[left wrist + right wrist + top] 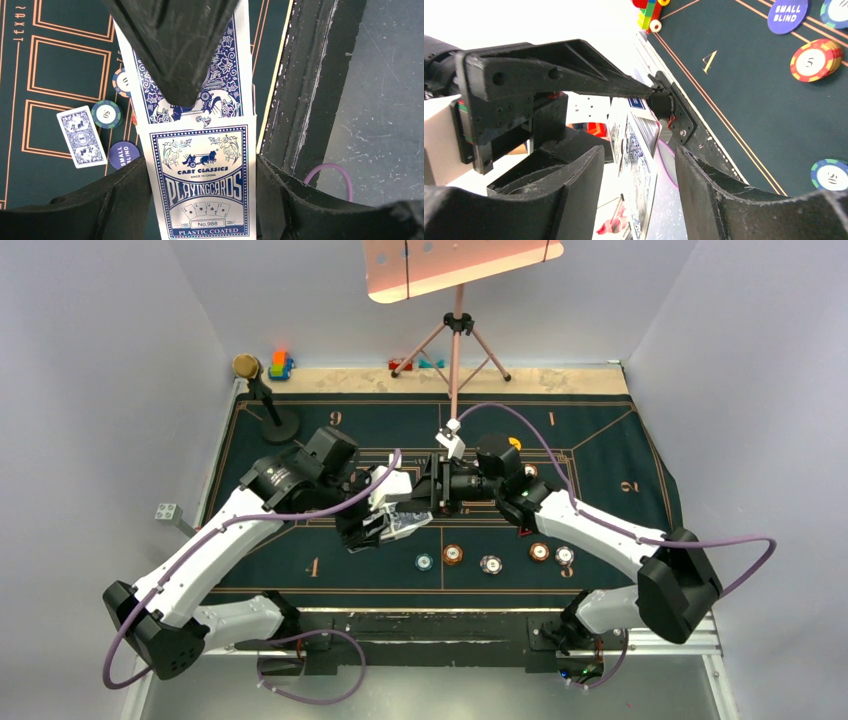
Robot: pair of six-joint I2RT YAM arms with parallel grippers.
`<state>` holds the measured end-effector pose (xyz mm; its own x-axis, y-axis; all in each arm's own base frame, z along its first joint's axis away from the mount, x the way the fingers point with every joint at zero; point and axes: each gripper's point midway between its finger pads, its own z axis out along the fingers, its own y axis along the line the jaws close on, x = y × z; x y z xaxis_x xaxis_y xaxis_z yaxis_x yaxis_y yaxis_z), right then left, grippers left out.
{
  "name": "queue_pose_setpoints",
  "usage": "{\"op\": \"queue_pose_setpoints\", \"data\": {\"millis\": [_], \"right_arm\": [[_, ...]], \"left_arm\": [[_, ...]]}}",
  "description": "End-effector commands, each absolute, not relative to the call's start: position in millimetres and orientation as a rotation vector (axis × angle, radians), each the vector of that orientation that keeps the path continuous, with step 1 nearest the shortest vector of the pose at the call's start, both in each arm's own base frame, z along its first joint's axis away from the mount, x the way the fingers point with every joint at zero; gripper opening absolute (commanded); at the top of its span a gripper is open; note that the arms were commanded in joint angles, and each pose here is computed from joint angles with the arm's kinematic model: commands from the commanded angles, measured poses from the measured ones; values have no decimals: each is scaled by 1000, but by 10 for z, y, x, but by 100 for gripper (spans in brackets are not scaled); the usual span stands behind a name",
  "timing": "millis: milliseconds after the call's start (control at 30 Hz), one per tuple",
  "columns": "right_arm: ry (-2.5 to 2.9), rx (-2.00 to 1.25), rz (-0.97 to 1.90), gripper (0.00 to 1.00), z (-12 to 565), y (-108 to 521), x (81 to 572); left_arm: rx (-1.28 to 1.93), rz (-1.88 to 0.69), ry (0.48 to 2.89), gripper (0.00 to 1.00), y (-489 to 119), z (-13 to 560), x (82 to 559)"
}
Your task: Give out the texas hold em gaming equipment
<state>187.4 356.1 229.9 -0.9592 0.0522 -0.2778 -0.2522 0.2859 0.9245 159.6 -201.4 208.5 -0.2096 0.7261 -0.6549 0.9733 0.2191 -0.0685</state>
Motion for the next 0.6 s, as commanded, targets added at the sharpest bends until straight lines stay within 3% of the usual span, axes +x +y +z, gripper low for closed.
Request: {"op": "queue_pose_setpoints", "data": {"millis": [0,567], "right_arm": [[2214,-242,1703,59,2579,3531,1954],[2326,-247,1519,57,2322,3322,1980]], "left_arm": [[1538,-711,1909,4,-2100,2356,1568],[1520,-715,1891,0,-2106,2441,1561]]}}
